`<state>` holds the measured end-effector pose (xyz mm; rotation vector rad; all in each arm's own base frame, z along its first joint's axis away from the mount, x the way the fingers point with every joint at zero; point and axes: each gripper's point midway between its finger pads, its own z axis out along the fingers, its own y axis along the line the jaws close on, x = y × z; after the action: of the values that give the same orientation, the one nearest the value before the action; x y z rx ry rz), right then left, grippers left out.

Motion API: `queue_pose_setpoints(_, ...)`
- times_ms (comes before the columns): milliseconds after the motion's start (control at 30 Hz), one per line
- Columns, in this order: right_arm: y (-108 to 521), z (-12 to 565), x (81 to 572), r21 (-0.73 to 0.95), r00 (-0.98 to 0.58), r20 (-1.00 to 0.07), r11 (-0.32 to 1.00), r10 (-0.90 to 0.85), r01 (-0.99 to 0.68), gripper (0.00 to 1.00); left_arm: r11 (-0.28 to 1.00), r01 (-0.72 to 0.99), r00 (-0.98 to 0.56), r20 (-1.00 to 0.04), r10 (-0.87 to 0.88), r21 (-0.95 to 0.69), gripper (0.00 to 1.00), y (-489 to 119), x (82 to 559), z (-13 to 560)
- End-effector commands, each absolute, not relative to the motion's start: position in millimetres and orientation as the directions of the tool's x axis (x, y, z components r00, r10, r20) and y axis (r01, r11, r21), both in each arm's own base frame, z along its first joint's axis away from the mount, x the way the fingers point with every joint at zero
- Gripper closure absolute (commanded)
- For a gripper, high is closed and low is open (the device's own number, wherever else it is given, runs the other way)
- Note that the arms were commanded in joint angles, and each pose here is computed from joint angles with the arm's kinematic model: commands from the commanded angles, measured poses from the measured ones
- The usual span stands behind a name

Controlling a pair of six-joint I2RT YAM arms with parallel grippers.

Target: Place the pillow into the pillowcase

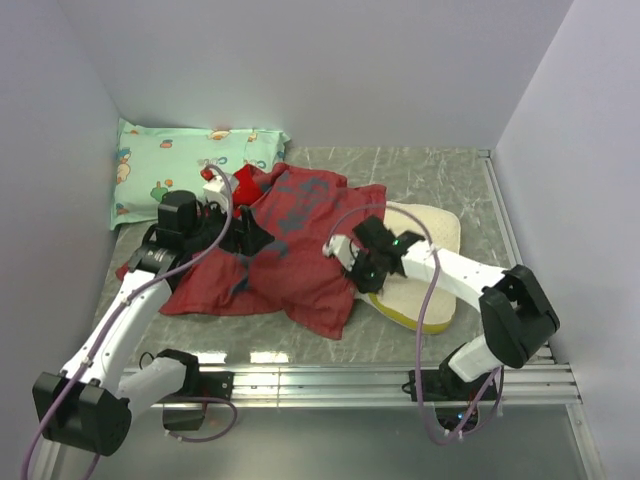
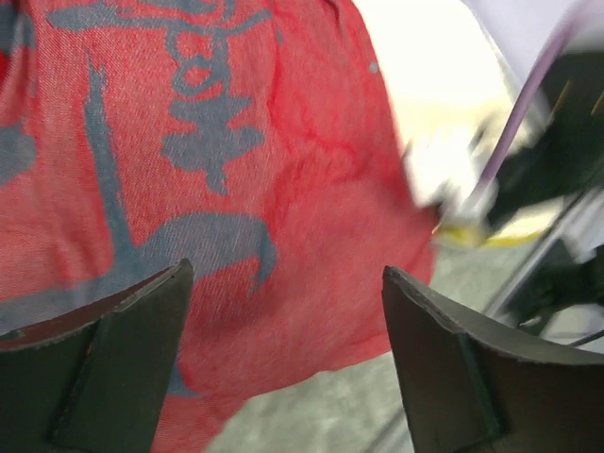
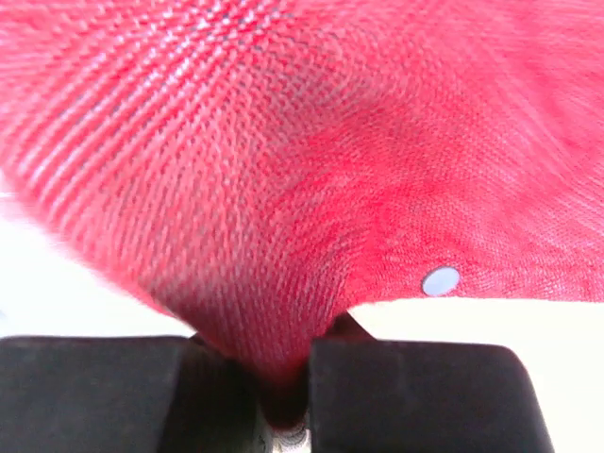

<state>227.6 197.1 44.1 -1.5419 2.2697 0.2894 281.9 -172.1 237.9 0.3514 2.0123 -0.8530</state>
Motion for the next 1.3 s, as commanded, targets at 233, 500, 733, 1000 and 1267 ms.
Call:
queue_pose_setpoints(233, 263.9, 299.6, 287.1, 0.322, -0.403, -0.873, 0.294, -0.275, -0.900, 1.00, 0.677, 0.735, -0.231, -0.934, 0.274, 0.017, 0.11, -161.0, 252.2, 209.5)
queue_pose_setpoints(500, 257.6, 358.1, 300.1, 0.401, -0.435, -0.891, 0.226, -0.128, -0.888, 1.00, 0.560, 0.755, 0.186, -0.930, 0.316, 0.341, 0.10, -196.9, 241.0, 254.7)
queue_pose_setpoints(733, 259.1, 361.5, 295.9, 0.434, -0.463, -0.879, 0.208, -0.116, -0.876, 1.00, 0.413, 0.709, 0.425, -0.814, 0.397, 0.571, 0.08, -246.0, 231.2, 269.6)
queue_pose_setpoints(1000, 255.5, 347.2, 291.7, 0.447, -0.483, -0.866, 0.227, -0.132, -0.865, 1.00, 0.427, 0.626, 0.537, -0.758, 0.371, 0.653, 0.16, -254.4, 228.6, 306.0)
queue_pose_setpoints(1267, 254.7, 345.3, 287.6, 0.505, -0.532, -0.839, 0.199, -0.116, -0.840, 1.00, 0.426, 0.637, 0.469, -0.761, 0.448, 0.643, 0.18, -205.4, 203.2, 333.2)
